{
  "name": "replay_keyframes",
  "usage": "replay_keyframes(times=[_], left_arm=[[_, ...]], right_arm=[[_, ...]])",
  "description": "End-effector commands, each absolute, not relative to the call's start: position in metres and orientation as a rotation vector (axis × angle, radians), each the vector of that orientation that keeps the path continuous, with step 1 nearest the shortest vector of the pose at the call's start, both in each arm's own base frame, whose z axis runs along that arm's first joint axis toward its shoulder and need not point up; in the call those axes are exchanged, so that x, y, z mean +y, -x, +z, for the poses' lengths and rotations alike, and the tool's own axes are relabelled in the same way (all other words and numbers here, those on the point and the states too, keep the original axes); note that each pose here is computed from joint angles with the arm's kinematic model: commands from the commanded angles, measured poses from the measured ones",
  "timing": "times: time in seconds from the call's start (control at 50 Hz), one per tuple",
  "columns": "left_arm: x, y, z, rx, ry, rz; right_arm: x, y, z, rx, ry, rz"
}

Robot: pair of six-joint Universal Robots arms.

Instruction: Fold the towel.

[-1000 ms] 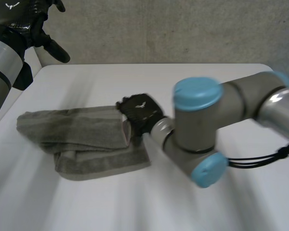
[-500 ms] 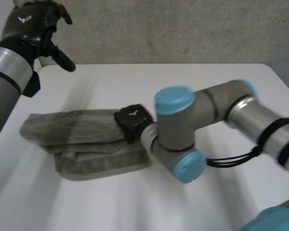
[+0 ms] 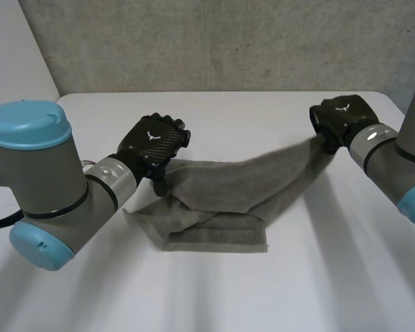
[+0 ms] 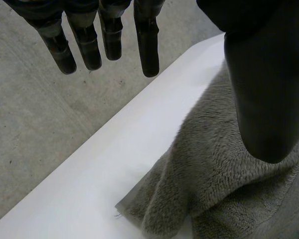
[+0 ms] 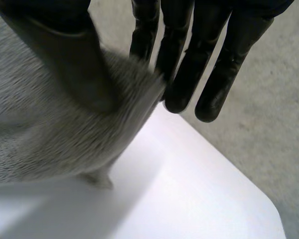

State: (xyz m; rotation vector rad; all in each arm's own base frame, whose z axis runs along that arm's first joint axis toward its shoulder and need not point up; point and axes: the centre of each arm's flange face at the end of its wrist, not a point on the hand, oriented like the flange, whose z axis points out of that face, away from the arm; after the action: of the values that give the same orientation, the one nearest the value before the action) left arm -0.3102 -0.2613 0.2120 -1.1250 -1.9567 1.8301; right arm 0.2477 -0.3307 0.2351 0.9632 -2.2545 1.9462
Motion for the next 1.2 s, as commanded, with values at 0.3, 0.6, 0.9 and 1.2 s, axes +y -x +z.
replay_keyframes(times=[0.3, 0.6, 0.9, 1.2], left_arm=[[-0.186, 0.291, 0.2, -1.971, 1.224, 1.648], [-0.16, 0.299, 0.162, -1.923, 1.316, 1.511], [-0.198, 0.291, 0.137, -1.995, 1.456, 1.569], [-0.233, 0.282, 0.126, -2.042, 1.563, 1.719]], right_arm=[[-0.267, -0.261, 0.227, -2.216, -1.108, 1.931], [-0.245, -0.255, 0.197, -2.203, -1.337, 1.765], [-0.247, -0.24, 0.18, -2.269, -1.315, 1.709], [-0.249, -0.237, 0.171, -2.302, -1.309, 1.691]])
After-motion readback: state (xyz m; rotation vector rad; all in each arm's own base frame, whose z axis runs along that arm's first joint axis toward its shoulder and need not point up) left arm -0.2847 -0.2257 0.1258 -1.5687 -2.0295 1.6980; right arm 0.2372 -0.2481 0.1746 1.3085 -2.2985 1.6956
